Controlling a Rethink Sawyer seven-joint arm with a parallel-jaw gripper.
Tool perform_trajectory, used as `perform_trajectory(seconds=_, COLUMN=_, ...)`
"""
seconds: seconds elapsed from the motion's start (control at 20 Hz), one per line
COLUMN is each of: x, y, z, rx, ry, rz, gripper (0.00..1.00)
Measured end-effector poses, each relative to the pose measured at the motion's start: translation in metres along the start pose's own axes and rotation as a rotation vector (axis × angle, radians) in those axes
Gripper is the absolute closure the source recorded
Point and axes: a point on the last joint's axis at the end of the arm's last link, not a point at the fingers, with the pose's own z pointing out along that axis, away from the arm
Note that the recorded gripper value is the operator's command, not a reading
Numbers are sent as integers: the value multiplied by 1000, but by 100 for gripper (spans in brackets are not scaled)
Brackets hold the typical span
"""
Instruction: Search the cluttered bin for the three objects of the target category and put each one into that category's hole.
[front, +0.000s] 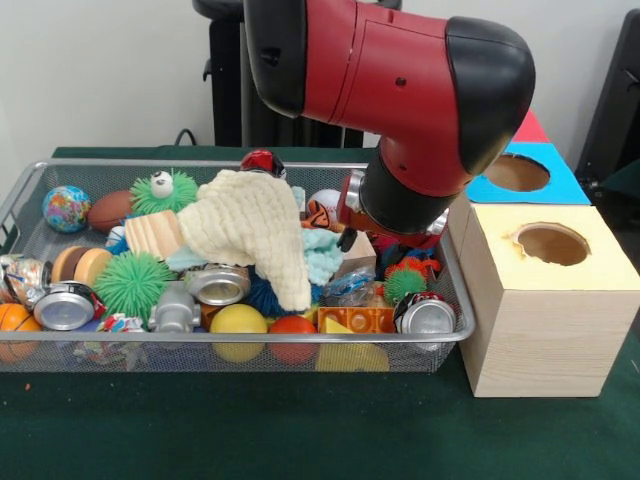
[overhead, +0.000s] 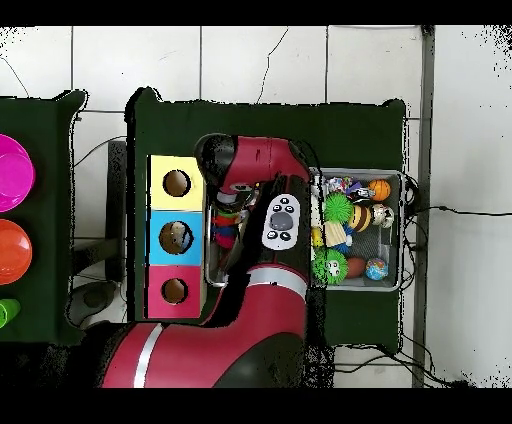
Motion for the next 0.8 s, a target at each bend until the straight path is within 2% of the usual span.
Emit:
perform_trajectory(seconds=0.45, x=2, y=-4, z=8, rx=30, ry=-2, rz=-12, gripper=0)
perform_trajectory(seconds=0.6, x=0, y=-4, z=6, rx=27, ry=-21, rz=-12, gripper=0)
perform_trajectory(seconds=0.8, x=-7, y=-3, z=-1, rx=18, ry=-85, rz=-13, gripper=0)
